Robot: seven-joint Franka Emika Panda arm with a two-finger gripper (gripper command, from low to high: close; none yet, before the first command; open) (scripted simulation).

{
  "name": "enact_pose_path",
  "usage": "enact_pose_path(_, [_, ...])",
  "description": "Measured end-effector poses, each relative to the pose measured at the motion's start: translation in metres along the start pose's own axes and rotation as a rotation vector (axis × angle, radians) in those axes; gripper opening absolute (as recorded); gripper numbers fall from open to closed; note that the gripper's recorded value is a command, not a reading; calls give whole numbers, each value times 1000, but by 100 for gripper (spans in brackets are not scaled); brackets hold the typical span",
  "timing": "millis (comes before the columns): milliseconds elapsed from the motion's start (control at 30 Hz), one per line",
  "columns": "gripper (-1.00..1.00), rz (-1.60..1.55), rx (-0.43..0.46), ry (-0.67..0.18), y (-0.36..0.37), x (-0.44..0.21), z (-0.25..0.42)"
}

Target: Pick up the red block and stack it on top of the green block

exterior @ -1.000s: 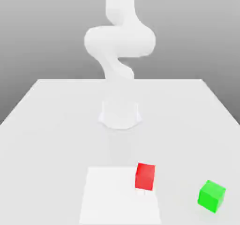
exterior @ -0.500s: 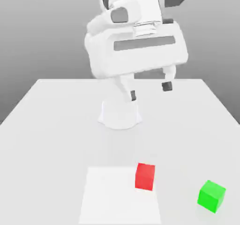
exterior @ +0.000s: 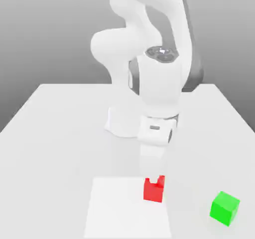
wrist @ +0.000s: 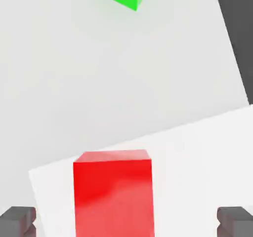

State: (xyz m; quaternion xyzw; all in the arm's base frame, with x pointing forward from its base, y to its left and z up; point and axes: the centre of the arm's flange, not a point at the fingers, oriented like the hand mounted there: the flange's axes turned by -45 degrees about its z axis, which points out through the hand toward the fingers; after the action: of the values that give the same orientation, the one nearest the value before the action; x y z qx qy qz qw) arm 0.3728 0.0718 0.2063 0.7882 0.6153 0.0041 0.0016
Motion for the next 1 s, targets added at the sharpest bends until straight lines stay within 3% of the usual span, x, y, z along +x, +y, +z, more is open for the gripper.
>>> enact_pose_path(433, [0,-7,3,-4,-3,-1,59])
enact_pose_path(467, [-100,-6,5,-4,-4,-1,63])
enact_pose_path(1000, [-100,-11,-5,-2,3,2,19])
